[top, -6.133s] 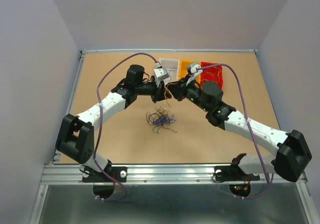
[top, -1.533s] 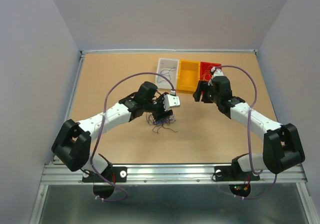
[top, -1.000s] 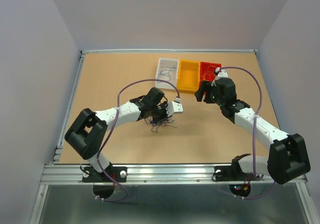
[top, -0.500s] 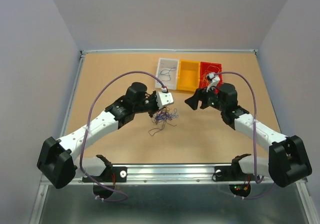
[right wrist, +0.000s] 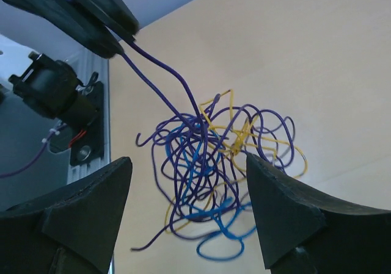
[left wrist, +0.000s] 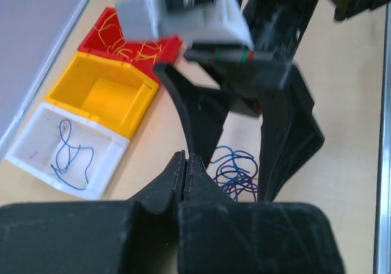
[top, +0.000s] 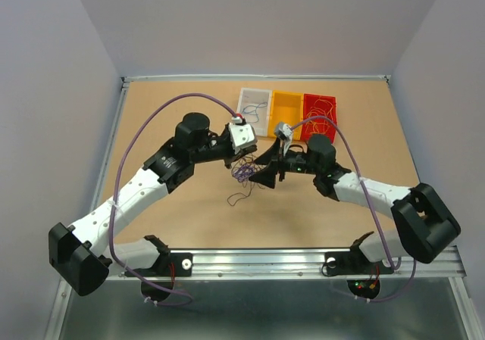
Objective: Untangle the cables
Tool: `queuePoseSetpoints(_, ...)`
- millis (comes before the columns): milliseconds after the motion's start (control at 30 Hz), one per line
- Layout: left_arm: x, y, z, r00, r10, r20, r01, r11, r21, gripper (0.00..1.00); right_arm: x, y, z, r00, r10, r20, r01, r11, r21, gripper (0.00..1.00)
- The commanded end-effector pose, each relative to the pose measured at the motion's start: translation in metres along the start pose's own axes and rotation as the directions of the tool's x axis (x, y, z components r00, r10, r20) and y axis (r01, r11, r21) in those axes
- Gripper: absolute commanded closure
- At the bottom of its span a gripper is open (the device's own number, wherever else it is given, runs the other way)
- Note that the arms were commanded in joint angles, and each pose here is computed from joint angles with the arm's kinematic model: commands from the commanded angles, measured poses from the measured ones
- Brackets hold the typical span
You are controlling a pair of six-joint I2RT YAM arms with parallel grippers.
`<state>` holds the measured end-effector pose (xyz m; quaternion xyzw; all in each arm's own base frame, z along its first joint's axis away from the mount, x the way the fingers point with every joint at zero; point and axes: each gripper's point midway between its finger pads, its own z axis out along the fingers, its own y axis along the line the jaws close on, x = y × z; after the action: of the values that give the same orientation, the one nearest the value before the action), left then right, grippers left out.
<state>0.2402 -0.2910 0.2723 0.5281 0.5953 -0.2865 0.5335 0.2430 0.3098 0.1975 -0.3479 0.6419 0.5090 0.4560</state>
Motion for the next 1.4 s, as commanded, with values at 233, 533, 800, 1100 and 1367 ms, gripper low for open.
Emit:
queuePoseSetpoints(233,-0.103,0.02,-0.023,0.986,0.012,0.166,-0.006,0.999,-0.04,1.0,-0.024,-0.003,0.048,0.996,-0.086,0.033,0.089,0.993,-0.084,0.63)
queuePoseSetpoints(533,-0.223,0.112,-0.136,0.918,0.049,0.393,0.204,0.792,-0.575,1.0,0.0,-0.01,0.04,0.992,-0.113,-0.062,0.109,0.992,-0.057,0.73)
queuePoseSetpoints(800,-0.232,0.136,-0.252,0.813,0.174,0.555,0.439,0.443,-0.782,1.0,0.036,-0.008,0.023,0.969,-0.137,-0.204,0.123,0.989,-0.078,0.58)
queuePoseSetpoints(1100,-0.225,0.143,-0.261,0.818,0.204,0.537,0.444,0.369,-0.816,1.0,0.044,-0.022,0.013,0.962,-0.113,-0.25,0.126,0.992,0.033,0.64)
queuePoseSetpoints(1367,-0.222,0.109,-0.182,0.862,0.159,0.481,0.243,0.702,-0.669,1.0,0.009,-0.005,0.014,0.974,-0.183,-0.13,0.184,0.983,-0.004,0.0)
